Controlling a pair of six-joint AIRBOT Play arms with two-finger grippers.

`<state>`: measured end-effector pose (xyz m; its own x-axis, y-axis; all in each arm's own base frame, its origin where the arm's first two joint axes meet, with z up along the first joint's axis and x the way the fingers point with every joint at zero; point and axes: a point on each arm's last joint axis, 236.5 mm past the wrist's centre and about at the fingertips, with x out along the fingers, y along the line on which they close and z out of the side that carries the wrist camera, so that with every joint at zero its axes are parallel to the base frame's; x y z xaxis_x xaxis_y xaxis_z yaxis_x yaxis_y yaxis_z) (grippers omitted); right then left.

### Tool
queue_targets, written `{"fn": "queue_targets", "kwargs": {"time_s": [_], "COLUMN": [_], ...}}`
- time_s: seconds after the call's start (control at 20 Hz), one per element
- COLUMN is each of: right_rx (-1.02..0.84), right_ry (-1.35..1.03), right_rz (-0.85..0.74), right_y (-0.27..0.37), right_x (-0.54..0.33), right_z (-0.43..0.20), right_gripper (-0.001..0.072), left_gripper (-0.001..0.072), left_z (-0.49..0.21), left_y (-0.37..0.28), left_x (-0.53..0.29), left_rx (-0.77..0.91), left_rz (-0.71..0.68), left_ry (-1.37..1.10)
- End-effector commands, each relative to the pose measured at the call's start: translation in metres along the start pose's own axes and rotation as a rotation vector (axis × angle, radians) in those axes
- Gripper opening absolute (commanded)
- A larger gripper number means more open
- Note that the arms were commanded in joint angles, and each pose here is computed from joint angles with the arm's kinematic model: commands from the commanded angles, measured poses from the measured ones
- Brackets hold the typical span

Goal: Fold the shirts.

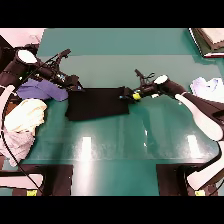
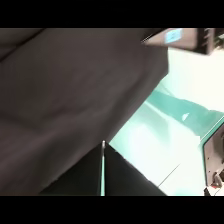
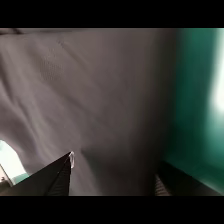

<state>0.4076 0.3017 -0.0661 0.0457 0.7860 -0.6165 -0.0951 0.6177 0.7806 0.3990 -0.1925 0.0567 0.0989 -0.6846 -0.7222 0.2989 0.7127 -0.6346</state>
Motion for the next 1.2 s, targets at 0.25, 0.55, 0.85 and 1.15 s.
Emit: {"fn": "queue_targets", "kwargs": {"time_s": [0.25, 0.55, 0.85, 1.15], "right_rx": [-0.24, -0.204, -0.005, 0.102], "right_ry": [0.078, -0.097, -0.588, -0.88], "right_rz": [0.089, -0.059, -0.277, -0.411], "right_y": [0.064, 0.033, -0.068, -0.137], "right_x": [0.038, -0.073, -0.298, -0.449], "right_z": [-0.001, 0.037, 0.072, 0.08], "right_gripper": [0.0014, 0.0013, 0.0012, 0.0012], "left_gripper": [0.0027, 0.0027, 0.0027, 0.0027], "left_z": [-0.002, -0.006, -0.001, 0.006], "left_y": [-0.005, -0.005, -0.004, -0.007], "left_x": [-0.001, -0.001, -0.001, 0.0], "left_rx": [0.001, 0.019, 0.0, -0.024], "left_rz": [-0.018, -0.021, -0.017, -0.031], "left_ry": [0.008, 0.027, 0.003, -0.023]}}
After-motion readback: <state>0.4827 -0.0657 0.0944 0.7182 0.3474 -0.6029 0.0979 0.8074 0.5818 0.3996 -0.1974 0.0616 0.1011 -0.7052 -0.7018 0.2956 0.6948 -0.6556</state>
